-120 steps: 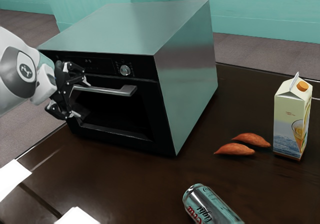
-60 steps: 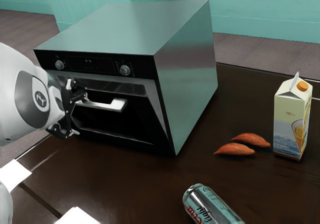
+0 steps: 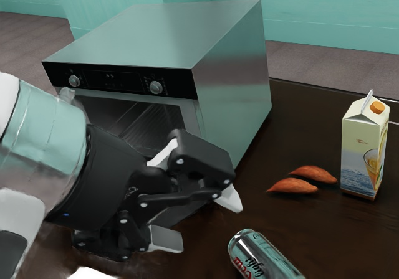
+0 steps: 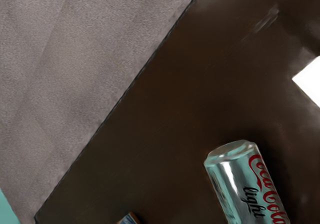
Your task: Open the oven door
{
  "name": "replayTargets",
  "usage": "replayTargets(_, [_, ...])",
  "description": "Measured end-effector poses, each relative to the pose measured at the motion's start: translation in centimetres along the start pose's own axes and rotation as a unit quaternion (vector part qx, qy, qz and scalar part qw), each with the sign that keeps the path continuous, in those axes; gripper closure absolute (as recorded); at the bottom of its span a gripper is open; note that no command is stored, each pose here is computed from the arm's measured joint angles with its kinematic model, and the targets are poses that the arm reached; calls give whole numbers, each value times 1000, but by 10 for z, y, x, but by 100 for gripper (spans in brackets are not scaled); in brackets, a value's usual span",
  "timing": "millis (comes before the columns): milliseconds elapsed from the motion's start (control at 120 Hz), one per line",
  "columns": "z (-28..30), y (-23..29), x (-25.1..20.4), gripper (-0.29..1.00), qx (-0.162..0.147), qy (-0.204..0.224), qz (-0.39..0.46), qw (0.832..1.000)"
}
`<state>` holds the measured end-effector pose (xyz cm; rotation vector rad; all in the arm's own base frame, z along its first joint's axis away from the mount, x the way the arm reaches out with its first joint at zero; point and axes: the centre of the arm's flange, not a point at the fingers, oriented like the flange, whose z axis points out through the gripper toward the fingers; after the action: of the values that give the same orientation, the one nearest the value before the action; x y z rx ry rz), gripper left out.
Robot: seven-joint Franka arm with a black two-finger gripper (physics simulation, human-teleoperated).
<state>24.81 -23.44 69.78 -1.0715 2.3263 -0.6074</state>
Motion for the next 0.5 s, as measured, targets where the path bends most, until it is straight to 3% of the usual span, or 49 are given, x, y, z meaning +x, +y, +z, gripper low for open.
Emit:
replayTargets(75, [-56, -130, -14, 9, 16, 97, 69, 993])
replayTargets(100, [-82, -171, -59, 7, 29, 121, 72, 990])
replayTargets(133, [-90, -188, -150, 6, 30, 110, 19, 993])
replayTargets(183, [-42, -159, -291, 4, -33, 62, -132, 989])
replayTargets(233, [24, -102, -394, 3, -119, 20, -272, 955])
replayTargets(292, [109, -77, -400, 2, -213, 29, -342, 915])
replayTargets(342, [153, -64, -390, 2, -264, 30, -384, 884])
replayTargets(400, [173, -55, -384, 1, -291, 18, -431, 854])
replayTargets(500, [175, -47, -379, 1, -308, -17, -517, 798])
